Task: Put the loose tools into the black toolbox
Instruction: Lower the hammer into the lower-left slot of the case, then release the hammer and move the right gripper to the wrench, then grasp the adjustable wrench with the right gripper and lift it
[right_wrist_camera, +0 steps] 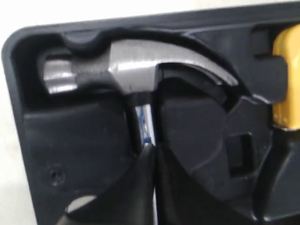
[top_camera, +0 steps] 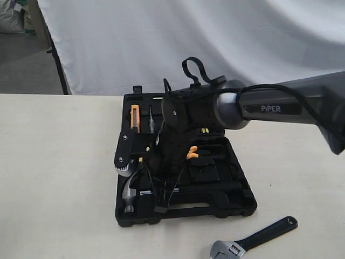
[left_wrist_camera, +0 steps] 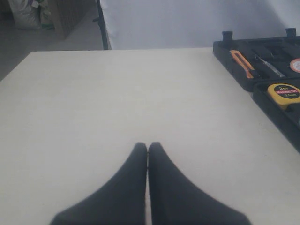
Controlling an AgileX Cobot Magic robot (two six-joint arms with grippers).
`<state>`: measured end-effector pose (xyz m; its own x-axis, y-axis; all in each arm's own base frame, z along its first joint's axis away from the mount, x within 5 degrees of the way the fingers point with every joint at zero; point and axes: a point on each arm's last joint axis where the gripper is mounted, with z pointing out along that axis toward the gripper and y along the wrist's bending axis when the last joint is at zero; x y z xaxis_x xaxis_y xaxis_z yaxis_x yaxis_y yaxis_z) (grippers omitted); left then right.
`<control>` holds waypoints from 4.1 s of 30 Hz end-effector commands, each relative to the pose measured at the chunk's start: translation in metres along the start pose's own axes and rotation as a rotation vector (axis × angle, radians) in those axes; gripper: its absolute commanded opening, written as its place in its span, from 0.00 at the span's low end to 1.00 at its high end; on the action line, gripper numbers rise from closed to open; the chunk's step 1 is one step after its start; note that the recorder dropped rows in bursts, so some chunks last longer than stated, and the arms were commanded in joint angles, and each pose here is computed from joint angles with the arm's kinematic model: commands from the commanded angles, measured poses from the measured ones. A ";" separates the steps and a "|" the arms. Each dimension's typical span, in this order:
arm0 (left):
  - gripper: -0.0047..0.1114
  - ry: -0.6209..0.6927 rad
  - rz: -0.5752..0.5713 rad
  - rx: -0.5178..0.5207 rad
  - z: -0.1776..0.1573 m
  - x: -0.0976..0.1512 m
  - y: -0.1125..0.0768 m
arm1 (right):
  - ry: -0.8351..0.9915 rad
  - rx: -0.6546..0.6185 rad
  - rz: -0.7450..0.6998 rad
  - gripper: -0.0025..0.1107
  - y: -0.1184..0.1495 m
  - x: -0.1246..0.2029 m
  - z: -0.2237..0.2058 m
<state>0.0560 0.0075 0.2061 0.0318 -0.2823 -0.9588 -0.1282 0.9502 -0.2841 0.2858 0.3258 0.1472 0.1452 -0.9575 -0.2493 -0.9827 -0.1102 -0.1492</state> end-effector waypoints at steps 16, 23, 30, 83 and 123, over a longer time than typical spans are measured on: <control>0.05 -0.020 0.000 -0.021 0.000 -0.002 0.001 | 0.079 -0.045 0.153 0.02 0.007 0.013 -0.073; 0.05 -0.020 0.000 -0.021 0.000 -0.002 0.001 | 0.209 -0.124 0.157 0.02 0.015 0.024 -0.077; 0.05 -0.020 0.000 -0.021 0.000 -0.002 0.001 | 0.197 -0.097 0.216 0.13 0.016 0.024 -0.089; 0.05 -0.020 0.000 -0.021 0.000 -0.002 0.001 | 0.359 -0.241 0.252 0.27 0.090 0.096 -0.006; 0.05 -0.020 0.000 -0.021 0.000 -0.002 0.001 | 0.294 -0.224 0.296 0.63 0.102 0.091 -0.007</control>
<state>0.0560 0.0075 0.2061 0.0318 -0.2823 -0.9588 -0.1282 0.9502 -0.2841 0.2043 0.2281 0.1272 -0.2031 -0.9791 0.0135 -0.9720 0.2032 0.1183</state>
